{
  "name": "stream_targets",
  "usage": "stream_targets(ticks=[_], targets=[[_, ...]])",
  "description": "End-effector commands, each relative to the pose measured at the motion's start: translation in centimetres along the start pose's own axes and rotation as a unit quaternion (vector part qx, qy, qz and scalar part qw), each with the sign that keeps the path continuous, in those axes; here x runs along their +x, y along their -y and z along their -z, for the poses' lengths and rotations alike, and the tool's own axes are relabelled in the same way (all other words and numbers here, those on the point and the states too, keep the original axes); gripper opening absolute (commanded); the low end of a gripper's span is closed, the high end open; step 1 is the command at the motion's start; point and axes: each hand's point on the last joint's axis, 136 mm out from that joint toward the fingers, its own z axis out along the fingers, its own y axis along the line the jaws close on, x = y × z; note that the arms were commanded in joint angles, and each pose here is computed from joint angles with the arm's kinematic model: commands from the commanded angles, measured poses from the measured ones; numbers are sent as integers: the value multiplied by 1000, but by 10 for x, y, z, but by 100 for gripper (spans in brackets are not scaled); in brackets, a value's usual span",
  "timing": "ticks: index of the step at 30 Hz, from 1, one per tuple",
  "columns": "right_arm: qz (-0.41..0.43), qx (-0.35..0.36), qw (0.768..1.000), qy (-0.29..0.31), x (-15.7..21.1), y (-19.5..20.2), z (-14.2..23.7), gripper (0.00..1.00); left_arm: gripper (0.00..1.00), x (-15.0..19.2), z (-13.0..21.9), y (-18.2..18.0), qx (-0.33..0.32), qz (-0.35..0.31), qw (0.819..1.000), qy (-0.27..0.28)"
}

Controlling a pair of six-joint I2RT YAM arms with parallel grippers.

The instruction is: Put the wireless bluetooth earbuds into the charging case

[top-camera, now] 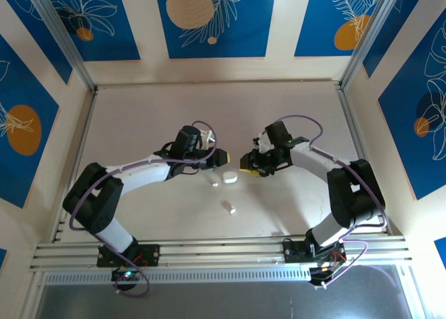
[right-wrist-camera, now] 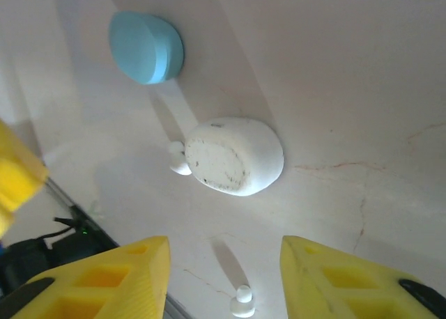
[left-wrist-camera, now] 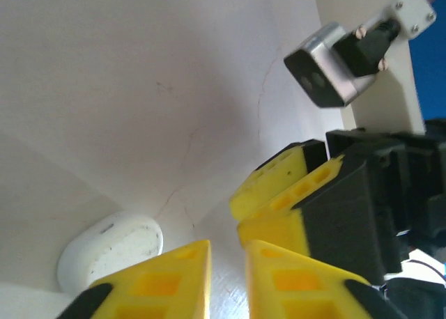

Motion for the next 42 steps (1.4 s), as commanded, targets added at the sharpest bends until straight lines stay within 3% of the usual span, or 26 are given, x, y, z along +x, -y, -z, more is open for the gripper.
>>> stream_targets(ticks=[1, 4, 11, 15, 21, 27, 34, 42], targets=[[54, 81, 995, -13, 6, 5, -9, 52, 29, 1, 16, -18, -29, 1, 1000, 12], [103, 135, 985, -16, 4, 3, -16, 58, 39, 2, 28, -27, -42, 6, 999, 23], [176, 147, 973, -25, -4, -14, -30, 73, 43, 2, 47, -37, -56, 11, 998, 37], [155, 157, 974, -47, -3, -11, -38, 74, 44, 1, 52, -40, -57, 13, 997, 42], [106, 116, 986, -52, 3, -23, -47, 74, 44, 1, 56, -44, -61, 15, 997, 45], [83, 121, 987, -60, 7, -22, -52, 70, 44, 1, 57, -43, -58, 14, 997, 45], [126, 163, 978, -35, 0, -24, -43, 69, 44, 2, 57, -45, -58, 16, 997, 44], [233, 179, 956, -25, -16, -41, -52, 70, 44, 0, 60, -46, -59, 15, 997, 47]])
